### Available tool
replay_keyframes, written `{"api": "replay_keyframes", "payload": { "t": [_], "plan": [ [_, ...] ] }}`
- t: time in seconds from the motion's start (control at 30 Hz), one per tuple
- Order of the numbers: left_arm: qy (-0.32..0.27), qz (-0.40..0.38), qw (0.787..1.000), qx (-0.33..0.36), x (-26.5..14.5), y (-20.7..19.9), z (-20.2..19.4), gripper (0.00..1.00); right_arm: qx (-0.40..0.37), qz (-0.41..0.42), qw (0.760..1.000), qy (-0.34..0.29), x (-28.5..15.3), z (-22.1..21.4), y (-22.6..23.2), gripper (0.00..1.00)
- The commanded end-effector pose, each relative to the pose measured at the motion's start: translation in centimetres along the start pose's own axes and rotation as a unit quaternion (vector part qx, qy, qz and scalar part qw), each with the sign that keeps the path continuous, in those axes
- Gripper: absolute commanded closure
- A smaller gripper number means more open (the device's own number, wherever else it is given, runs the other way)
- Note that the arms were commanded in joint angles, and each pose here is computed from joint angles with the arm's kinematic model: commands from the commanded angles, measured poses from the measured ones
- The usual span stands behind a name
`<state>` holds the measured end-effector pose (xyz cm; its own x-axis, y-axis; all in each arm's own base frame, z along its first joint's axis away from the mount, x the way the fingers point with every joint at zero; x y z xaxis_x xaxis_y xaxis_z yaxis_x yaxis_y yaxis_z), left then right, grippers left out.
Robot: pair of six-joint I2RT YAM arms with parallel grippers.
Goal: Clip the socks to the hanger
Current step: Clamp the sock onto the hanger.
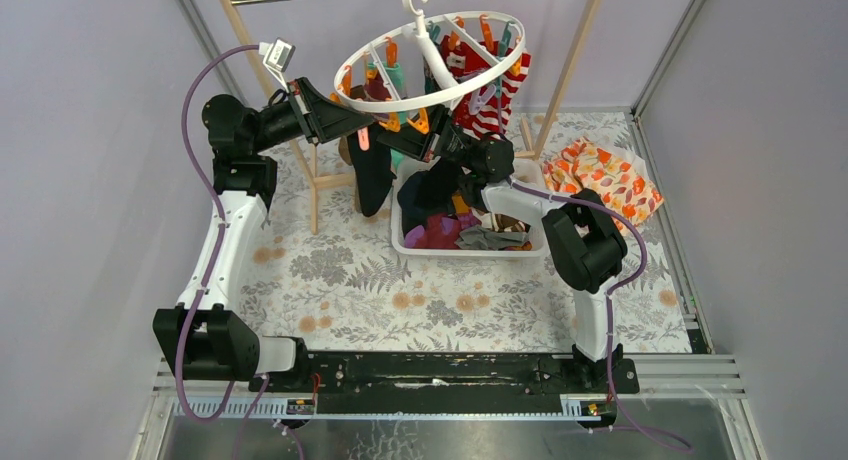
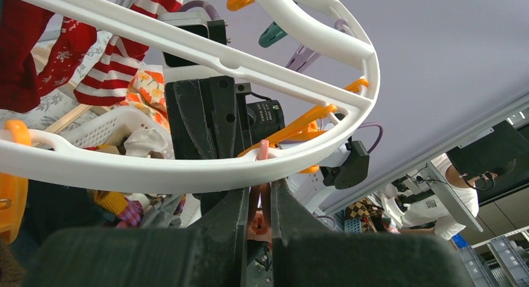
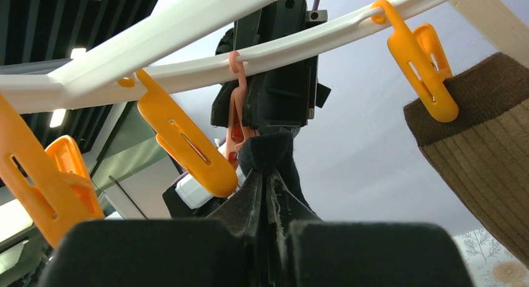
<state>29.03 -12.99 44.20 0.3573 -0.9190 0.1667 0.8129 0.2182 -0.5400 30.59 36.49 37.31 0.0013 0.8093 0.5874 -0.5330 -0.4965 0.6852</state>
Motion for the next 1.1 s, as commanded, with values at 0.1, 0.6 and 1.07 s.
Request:
{"api": "replay_keyframes", "payload": {
  "t": [0.1, 0.6, 1.07],
  "plan": [
    [0.025, -0.016, 0.999, 0.018, -0.1, -0.6, -0.9, 0.92, -0.072, 0.089, 0.993, -0.019, 1.6, 0.3, 5.2, 1.00],
    [0.022, -0.001, 0.999, 0.042, -0.1, -0.7, -0.7, 0.63, -0.064, 0.093, 0.993, -0.016, 1.9, 0.2, 5.3, 1.00],
    [0.028, 0.020, 0.996, 0.083, -1.0, -1.8, -0.8, 0.05, -0.067, 0.094, 0.993, -0.019, 1.9, 0.3, 5.4, 0.87]
  ]
}}
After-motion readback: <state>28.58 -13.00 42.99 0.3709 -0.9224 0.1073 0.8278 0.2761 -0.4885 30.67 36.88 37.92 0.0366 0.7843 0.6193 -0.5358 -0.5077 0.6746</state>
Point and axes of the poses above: each gripper's point midway between its finger pads, its own x axis out along the fingers, its own y axis along the line the jaws close on, z = x × y, the point moved 5 cm from there along -x, back along the fingers, and after that the axes turned 8 degrees about x, right-handed, at the moved point
